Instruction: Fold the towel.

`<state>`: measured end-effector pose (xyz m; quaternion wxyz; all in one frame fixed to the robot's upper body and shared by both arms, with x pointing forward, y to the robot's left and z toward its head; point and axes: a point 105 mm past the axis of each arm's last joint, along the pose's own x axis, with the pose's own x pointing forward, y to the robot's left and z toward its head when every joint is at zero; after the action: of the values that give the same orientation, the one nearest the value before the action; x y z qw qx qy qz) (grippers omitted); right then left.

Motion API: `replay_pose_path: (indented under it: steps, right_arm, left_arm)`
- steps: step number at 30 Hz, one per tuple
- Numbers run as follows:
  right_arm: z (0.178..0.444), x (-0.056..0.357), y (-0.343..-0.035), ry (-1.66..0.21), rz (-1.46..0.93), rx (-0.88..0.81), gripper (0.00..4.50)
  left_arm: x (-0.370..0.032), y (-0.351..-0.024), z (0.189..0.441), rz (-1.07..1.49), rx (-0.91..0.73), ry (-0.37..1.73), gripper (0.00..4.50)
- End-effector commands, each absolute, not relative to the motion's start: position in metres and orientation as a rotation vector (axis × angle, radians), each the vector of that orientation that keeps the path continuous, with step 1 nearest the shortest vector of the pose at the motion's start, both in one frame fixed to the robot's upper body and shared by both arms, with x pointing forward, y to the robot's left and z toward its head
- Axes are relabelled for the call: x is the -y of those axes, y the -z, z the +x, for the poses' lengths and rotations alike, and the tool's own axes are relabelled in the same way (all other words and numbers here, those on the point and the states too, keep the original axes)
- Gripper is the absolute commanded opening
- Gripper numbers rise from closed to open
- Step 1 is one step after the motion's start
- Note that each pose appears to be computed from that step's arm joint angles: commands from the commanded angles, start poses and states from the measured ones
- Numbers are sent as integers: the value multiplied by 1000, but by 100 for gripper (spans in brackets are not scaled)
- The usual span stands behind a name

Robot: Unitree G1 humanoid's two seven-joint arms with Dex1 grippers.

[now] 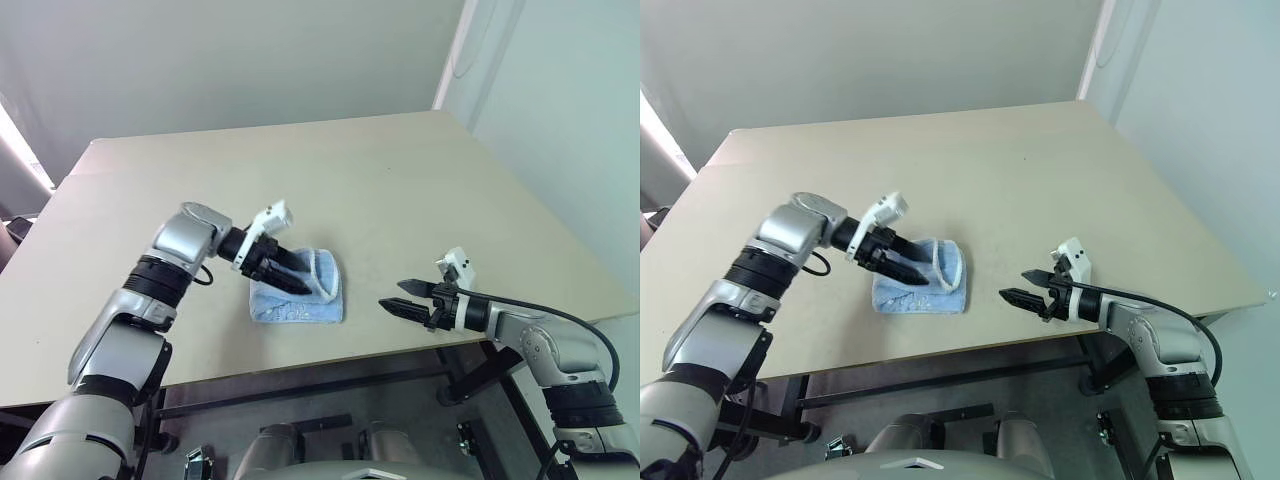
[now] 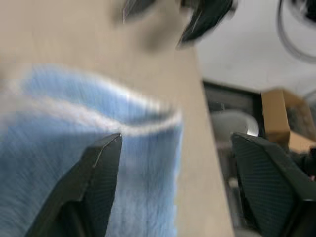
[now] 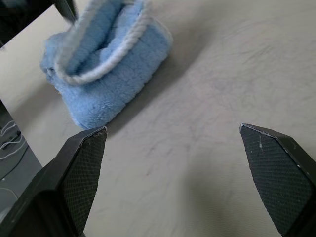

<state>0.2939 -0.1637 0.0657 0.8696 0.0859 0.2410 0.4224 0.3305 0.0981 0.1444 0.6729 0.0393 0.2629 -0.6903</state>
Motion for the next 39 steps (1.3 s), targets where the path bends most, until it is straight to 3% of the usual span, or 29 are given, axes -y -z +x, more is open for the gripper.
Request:
replay_pose_path:
  steps: [1,4,11,24,29,35,39]
  right_arm:
    - [303,158,-78,-902,159,-445,450]
    - [306,156,-79,-905,156,-434,450]
    - [311,155,-81,-894,148,-385,450]
    - [313,155,-89,-926,115,-359,450]
    - [310,155,-89,-939,114,-368,450]
    - [313,155,-89,-943,106,-374,450]
    - [319,152,-95,-950,225,-401,450]
  left_arm:
    - [-100,-174,333,84,-450,1540,350]
    - [-114,-179,344,72,-356,1447,350]
    - [-131,-143,349,148,-231,1326,350]
    - [-77,-50,335,184,-242,1311,350]
    - [-77,-28,323,214,-295,1355,350]
    - [-78,-44,330,209,-227,1346,350]
    - [-87,-83,336,232,-118,1361,350]
